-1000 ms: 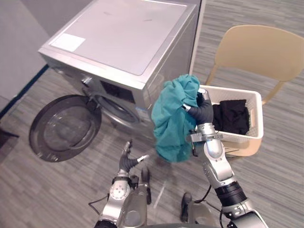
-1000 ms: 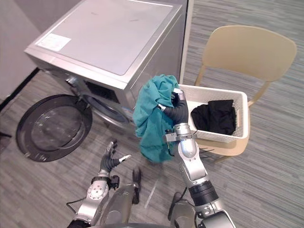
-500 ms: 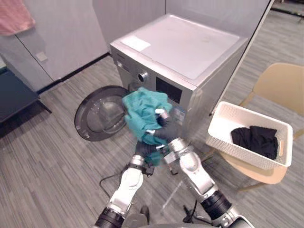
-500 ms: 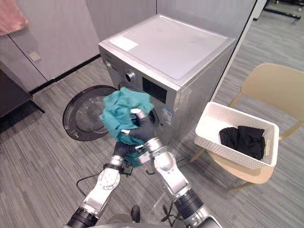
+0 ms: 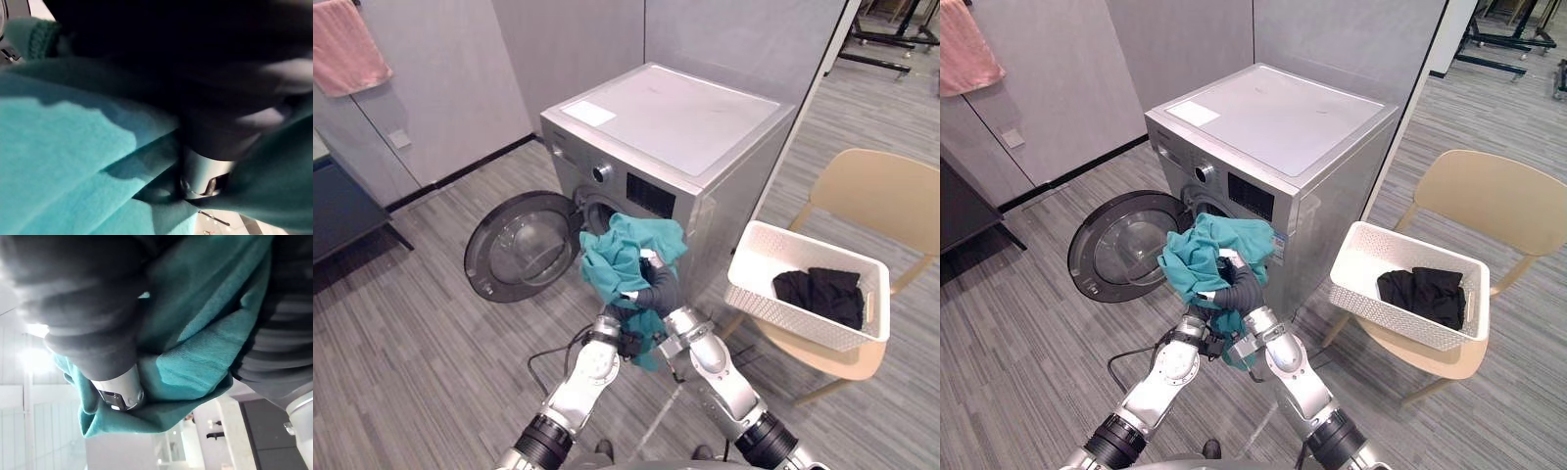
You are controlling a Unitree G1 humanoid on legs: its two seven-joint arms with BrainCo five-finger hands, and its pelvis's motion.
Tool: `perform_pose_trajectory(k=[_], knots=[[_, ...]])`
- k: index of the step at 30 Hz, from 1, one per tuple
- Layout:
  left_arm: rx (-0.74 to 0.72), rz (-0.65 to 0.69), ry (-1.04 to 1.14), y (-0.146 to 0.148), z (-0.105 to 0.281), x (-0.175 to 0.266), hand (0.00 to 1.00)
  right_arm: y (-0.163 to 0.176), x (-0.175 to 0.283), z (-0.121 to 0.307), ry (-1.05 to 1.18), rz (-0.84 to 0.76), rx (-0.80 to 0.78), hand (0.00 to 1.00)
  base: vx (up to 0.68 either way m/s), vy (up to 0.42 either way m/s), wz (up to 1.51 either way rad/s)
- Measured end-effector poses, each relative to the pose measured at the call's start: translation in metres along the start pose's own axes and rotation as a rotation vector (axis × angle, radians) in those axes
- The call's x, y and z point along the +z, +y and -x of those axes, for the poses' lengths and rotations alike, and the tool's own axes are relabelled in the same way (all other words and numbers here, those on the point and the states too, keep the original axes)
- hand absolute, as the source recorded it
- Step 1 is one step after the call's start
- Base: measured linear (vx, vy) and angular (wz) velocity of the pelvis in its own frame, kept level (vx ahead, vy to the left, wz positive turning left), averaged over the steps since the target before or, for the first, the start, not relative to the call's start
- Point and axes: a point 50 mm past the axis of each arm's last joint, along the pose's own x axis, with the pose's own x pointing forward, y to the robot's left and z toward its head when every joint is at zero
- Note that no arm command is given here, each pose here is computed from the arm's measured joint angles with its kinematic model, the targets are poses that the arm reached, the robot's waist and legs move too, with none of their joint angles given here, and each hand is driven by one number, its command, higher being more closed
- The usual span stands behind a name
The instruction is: Pick up the laundry basket with both hands and put the clothes into the washing machine.
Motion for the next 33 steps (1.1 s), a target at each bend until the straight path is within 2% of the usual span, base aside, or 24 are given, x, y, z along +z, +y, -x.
perform_pose_trajectory(k=[5, 8, 10, 13, 17, 22, 26, 33], knots=[[0.017, 0.012, 0.050, 0.003, 0.010, -0.010, 1.00, -0.002, -0.007, 0.011, 0.039, 0.054, -0.012, 0.00, 0.03, -0.019, -0.11], [0.079, 0.026, 0.103, 0.014, 0.017, -0.020, 1.00, -0.012, -0.010, 0.024, 0.075, 0.168, -0.067, 0.00, 0.05, -0.007, -0.02], [0.124, 0.034, 0.133, 0.024, 0.022, -0.026, 1.00, -0.026, -0.009, 0.036, 0.098, 0.309, -0.150, 0.00, 0.02, 0.001, 0.00], [0.178, 0.032, 0.165, 0.035, 0.031, -0.035, 1.00, -0.057, -0.006, 0.057, 0.137, 0.431, -0.325, 0.00, 0.01, 0.003, 0.01], [0.204, 0.007, 0.270, 0.044, 0.050, -0.057, 1.00, -0.087, -0.004, 0.087, 0.221, 0.563, -0.466, 0.00, 0.04, -0.006, 0.10], [0.186, 0.007, 0.398, 0.048, 0.065, -0.082, 1.00, -0.115, -0.042, 0.130, 0.497, 0.582, -0.582, 0.00, 0.02, -0.034, 0.67], [0.188, 0.007, 0.482, 0.050, 0.076, -0.098, 1.00, -0.125, -0.078, 0.166, 0.742, 0.526, -0.661, 0.00, 0.05, 0.023, 0.91], [0.198, 0.027, 0.657, 0.055, 0.112, -0.124, 1.00, -0.116, -0.112, 0.177, 0.934, 0.422, -0.663, 0.00, 0.14, 0.077, 0.34]])
